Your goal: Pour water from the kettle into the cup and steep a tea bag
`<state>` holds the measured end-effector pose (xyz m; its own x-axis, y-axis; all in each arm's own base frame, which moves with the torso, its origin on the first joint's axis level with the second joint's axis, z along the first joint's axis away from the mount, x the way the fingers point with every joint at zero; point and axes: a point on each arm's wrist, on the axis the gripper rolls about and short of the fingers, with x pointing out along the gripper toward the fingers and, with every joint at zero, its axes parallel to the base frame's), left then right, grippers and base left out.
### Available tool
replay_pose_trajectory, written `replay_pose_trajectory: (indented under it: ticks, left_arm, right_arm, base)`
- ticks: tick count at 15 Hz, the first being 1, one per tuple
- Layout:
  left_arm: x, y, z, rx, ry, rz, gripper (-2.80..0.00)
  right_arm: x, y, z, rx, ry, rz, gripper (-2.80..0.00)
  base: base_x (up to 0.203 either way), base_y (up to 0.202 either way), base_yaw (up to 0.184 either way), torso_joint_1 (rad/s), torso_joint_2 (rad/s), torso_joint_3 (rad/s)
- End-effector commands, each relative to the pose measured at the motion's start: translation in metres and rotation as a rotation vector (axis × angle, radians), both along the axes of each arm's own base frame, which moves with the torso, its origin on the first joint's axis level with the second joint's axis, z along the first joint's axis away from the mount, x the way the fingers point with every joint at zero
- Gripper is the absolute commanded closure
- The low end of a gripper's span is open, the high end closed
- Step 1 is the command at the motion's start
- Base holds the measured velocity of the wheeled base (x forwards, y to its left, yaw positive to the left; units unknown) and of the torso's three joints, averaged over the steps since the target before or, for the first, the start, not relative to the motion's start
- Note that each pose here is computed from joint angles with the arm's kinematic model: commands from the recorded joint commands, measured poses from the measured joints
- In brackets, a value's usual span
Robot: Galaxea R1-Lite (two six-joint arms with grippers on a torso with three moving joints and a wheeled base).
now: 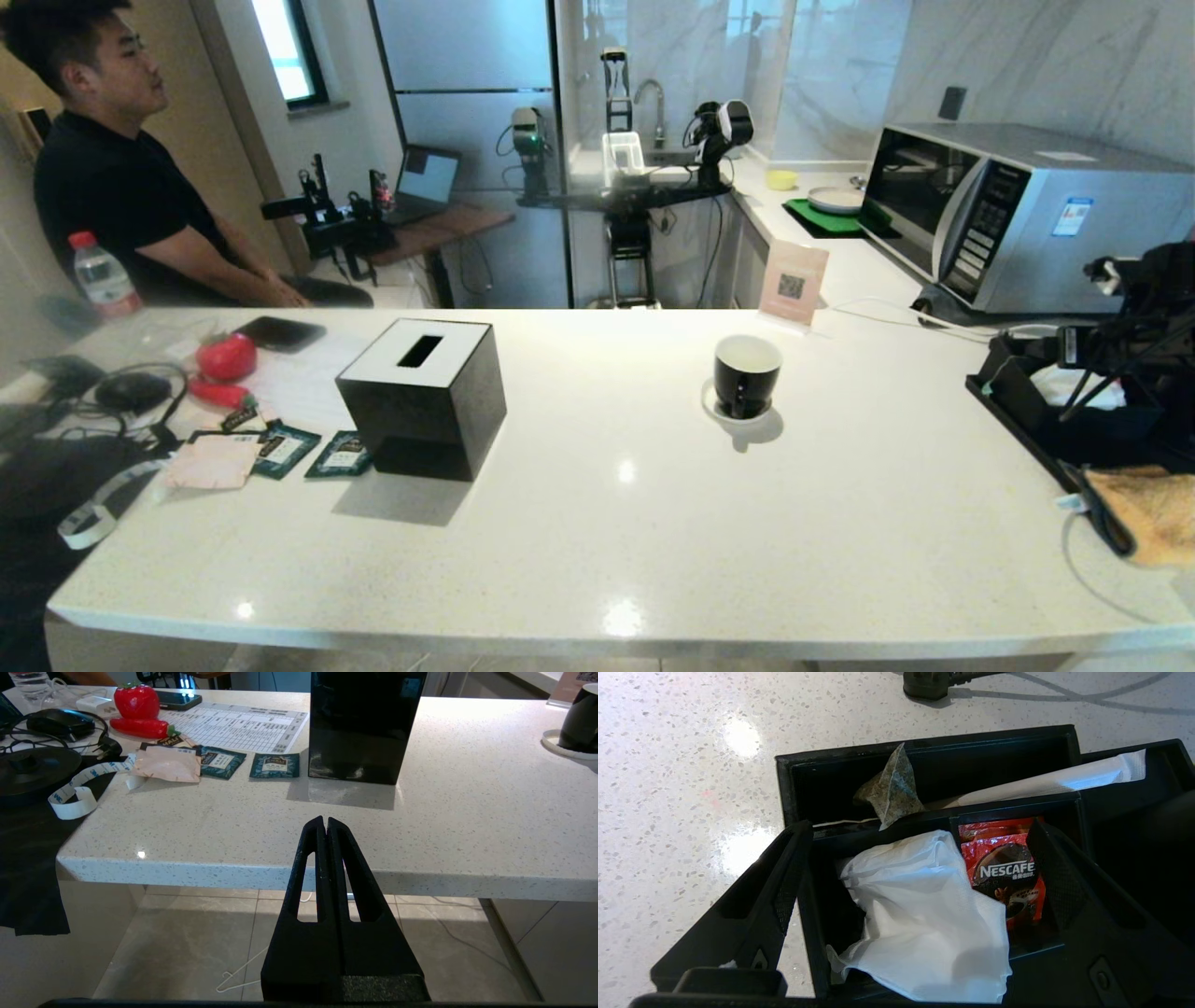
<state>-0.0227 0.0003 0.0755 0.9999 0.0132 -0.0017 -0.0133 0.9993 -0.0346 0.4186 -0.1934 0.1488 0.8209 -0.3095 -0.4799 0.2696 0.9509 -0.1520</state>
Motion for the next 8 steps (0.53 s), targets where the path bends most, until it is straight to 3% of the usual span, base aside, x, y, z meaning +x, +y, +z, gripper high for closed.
replay_pose_trajectory:
  ticks: [1,8]
  left_arm:
    - [0.0001,0.0,0.0,-0.001,0.001,0.001,0.0]
    - [0.0001,0.0,0.0,-0.001,0.001,0.001,0.0]
  right_arm:
    - [0.0034,-0.0021,-0.0038,-0.001,0.002,0.001,-2.8]
    - [0.0115,-0.0076,-0.012,-0.007,-0.002,-0.005,-2.8]
  base:
    - [0.0,0.0,0.0,0.0,0.0,0.0]
    - [0.0,0.0,0.0,0.0,0.0,0.0]
